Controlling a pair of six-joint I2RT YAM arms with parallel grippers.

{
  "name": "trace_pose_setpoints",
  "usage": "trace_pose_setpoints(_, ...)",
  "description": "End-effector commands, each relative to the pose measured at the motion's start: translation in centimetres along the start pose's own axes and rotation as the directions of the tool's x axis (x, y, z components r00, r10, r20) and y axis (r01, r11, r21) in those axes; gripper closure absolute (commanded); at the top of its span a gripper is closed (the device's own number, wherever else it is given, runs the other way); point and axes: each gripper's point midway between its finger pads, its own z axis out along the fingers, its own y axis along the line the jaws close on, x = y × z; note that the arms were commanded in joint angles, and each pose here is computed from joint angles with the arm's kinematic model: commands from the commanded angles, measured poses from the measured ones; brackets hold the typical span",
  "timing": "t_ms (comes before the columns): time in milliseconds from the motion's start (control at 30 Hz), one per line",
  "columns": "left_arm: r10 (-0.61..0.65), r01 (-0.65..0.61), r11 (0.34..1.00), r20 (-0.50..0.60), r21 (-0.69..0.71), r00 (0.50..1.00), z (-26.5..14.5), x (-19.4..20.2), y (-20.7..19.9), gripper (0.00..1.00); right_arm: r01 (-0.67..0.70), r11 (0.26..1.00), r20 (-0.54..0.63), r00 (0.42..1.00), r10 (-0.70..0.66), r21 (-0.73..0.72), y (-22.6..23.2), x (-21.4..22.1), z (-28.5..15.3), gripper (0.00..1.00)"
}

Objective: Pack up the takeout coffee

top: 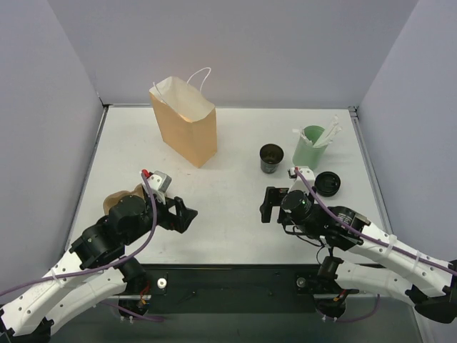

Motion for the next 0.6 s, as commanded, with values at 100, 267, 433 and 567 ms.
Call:
trace_pose_setpoints(100, -0.012, 0.011, 1.0, 0.06, 0.015, 0.998, -0.8, -1.7, -0.6, 0.07, 0.078, 0.985, 0.133, 0.986, -0.099, 0.154, -1.6, -4.4, -0.3, 0.01)
trace_pose_setpoints(267, -0.014, 0.013, 1.0, 0.06, 0.017, 0.998, -0.8, -1.7, -0.6, 0.07, 0.007, 0.947, 0.134, 0.99, -0.053, 0.322, -5.4, -8.1, 1.4, 0.04)
trace_pose_setpoints(433, -0.013, 0.012, 1.0, 0.054, 0.028, 0.998, -0.8, -1.5, -0.9, 0.07, -0.005, 0.929, 0.065, 0.998, -0.02, 0.369, -6.6, -11.2, 5.1, 0.22)
trace_pose_setpoints(567, -0.014, 0.012, 0.999, 0.055, 0.034, 0.998, -0.9, -1.5, -1.1, 0.07, -0.021, 0.912, 0.027, 1.0, 0.011, 0.41, -7.7, -13.0, 8.3, 0.44)
